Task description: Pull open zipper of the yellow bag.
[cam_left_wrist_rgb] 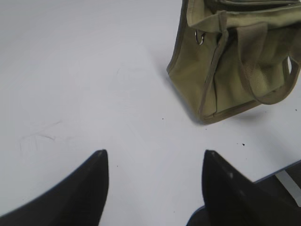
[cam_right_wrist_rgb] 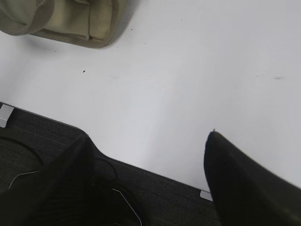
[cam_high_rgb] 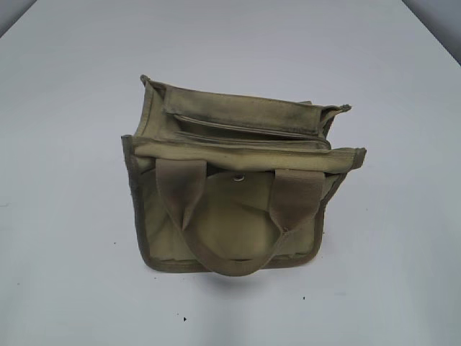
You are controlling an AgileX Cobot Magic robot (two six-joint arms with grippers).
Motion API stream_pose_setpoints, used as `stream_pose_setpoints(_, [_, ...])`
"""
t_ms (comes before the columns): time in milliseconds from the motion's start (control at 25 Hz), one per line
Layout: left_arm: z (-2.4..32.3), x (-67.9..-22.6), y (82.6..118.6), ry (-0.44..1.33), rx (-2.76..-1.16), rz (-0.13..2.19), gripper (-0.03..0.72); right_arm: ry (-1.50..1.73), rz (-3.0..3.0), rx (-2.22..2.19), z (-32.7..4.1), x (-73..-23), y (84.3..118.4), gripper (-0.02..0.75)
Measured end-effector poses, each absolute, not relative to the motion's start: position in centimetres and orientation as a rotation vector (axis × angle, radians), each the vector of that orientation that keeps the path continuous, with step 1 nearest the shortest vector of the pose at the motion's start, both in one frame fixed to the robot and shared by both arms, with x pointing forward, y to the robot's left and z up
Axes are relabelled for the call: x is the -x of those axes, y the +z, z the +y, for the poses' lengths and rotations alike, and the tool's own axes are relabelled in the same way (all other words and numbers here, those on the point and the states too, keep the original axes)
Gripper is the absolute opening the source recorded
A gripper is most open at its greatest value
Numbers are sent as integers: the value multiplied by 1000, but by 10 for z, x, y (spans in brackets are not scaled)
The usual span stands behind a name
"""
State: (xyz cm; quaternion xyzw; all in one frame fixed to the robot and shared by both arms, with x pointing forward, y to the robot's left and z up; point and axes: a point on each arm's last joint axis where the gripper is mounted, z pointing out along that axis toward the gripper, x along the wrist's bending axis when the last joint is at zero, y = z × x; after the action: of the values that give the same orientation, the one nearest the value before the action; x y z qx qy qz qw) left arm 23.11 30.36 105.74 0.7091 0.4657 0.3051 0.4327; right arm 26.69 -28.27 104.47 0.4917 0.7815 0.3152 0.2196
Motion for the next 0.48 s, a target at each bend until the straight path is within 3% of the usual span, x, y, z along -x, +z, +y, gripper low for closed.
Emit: stream_pose_setpoints(480, [304, -232, 1057, 762, -1764, 1160, 471, 861, 2157, -1358, -283, -268, 1042, 565])
